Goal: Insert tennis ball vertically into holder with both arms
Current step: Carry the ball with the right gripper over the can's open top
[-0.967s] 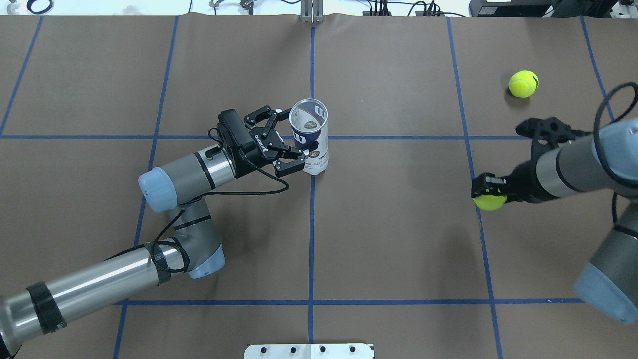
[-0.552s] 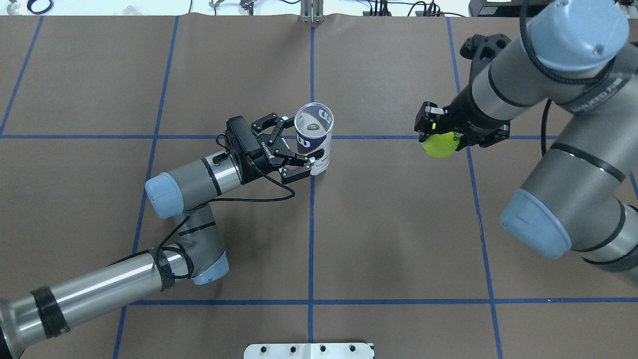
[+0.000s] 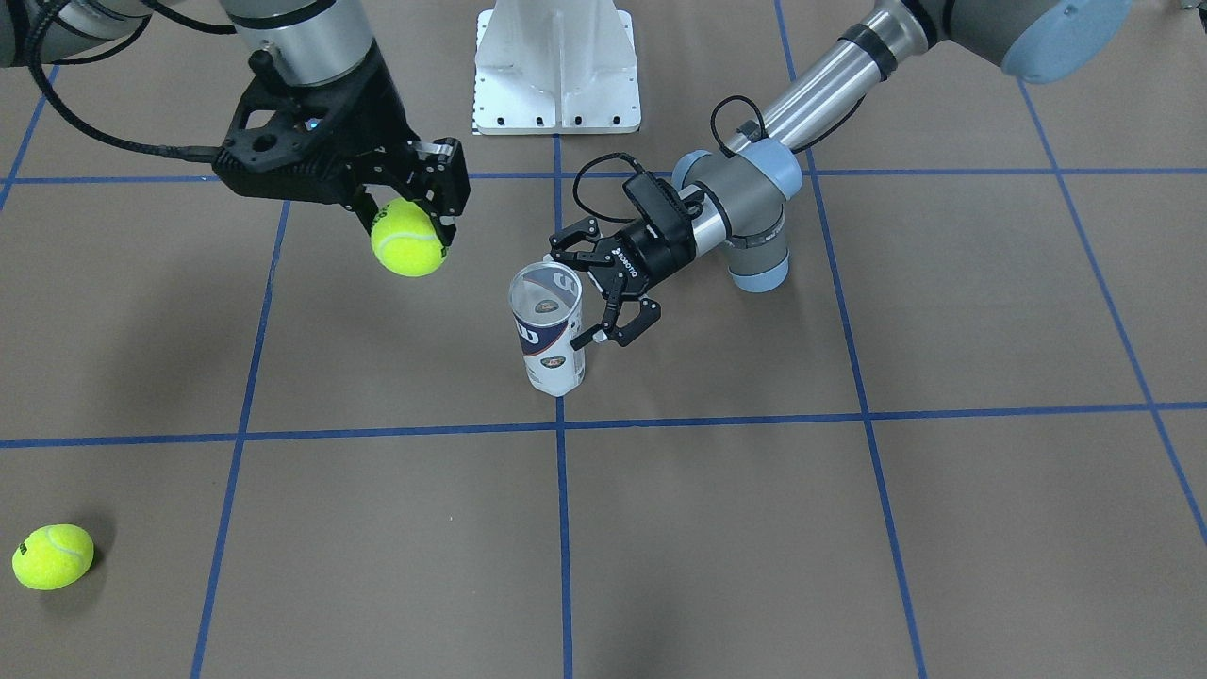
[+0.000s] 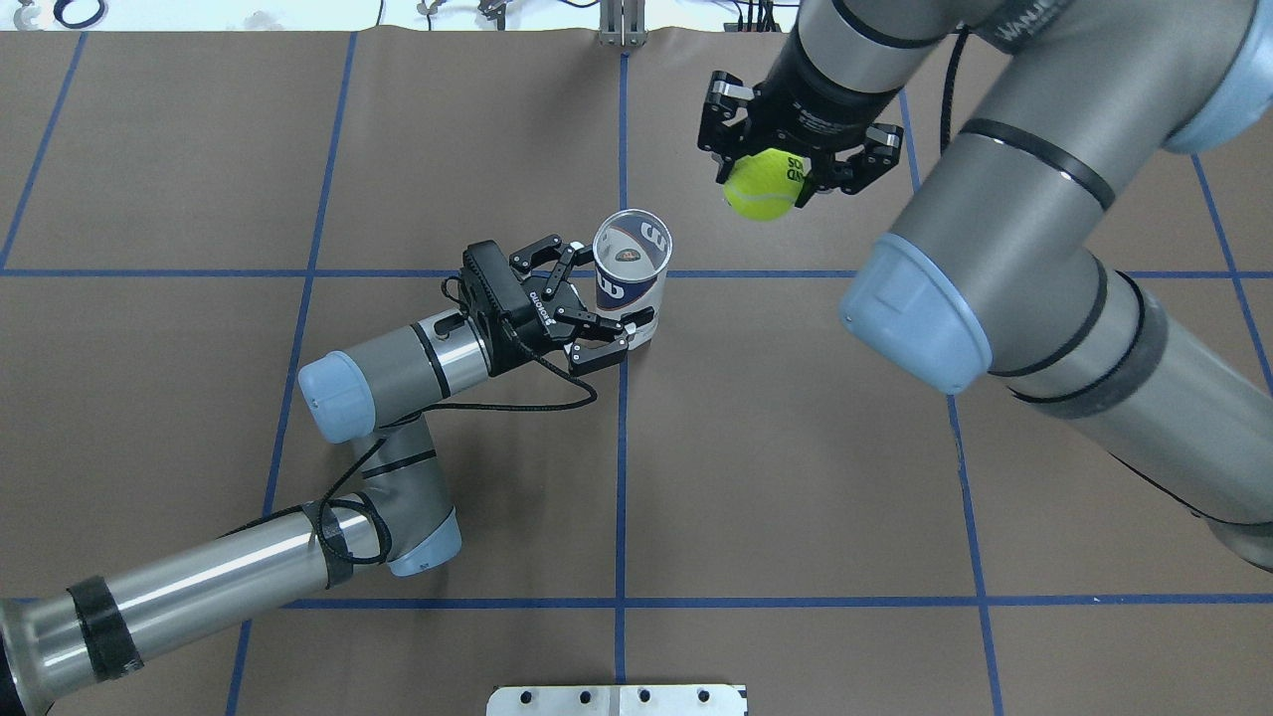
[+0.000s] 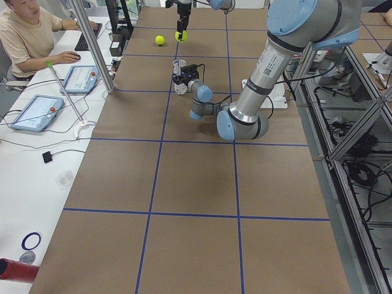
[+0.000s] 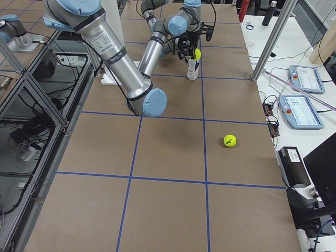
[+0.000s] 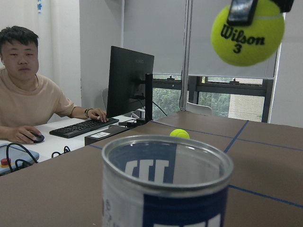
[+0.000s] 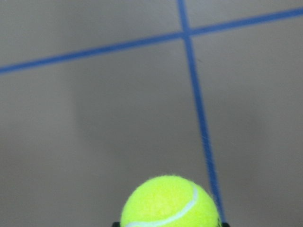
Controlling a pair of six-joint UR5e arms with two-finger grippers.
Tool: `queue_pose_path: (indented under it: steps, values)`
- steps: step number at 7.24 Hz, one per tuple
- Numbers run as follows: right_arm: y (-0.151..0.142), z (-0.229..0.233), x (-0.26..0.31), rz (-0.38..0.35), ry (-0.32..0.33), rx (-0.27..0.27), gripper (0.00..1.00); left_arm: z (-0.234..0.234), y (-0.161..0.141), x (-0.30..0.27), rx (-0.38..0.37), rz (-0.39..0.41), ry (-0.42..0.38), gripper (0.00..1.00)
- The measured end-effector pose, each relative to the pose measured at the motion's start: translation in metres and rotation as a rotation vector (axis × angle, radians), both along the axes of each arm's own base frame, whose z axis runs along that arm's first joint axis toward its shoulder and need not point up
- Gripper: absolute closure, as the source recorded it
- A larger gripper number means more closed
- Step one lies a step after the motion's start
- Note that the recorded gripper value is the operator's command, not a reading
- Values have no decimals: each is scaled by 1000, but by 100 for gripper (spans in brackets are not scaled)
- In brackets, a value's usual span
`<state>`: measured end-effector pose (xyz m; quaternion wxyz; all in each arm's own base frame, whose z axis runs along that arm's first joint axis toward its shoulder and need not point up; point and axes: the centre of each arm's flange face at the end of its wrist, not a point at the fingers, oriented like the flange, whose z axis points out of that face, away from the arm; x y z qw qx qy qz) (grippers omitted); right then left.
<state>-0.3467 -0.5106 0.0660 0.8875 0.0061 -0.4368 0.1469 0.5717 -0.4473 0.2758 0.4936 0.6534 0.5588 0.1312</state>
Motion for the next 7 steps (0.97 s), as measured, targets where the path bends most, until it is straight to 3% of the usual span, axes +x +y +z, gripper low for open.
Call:
queue_pose_path:
  steps: [3,7]
  values:
    - [-42,-71,-50,14,23,-59,93,1,5,5,-3,8,-5,1]
    - [-34,-77,-71,-14,30,-64,87,1,-2,0,-3,-3,-6,1]
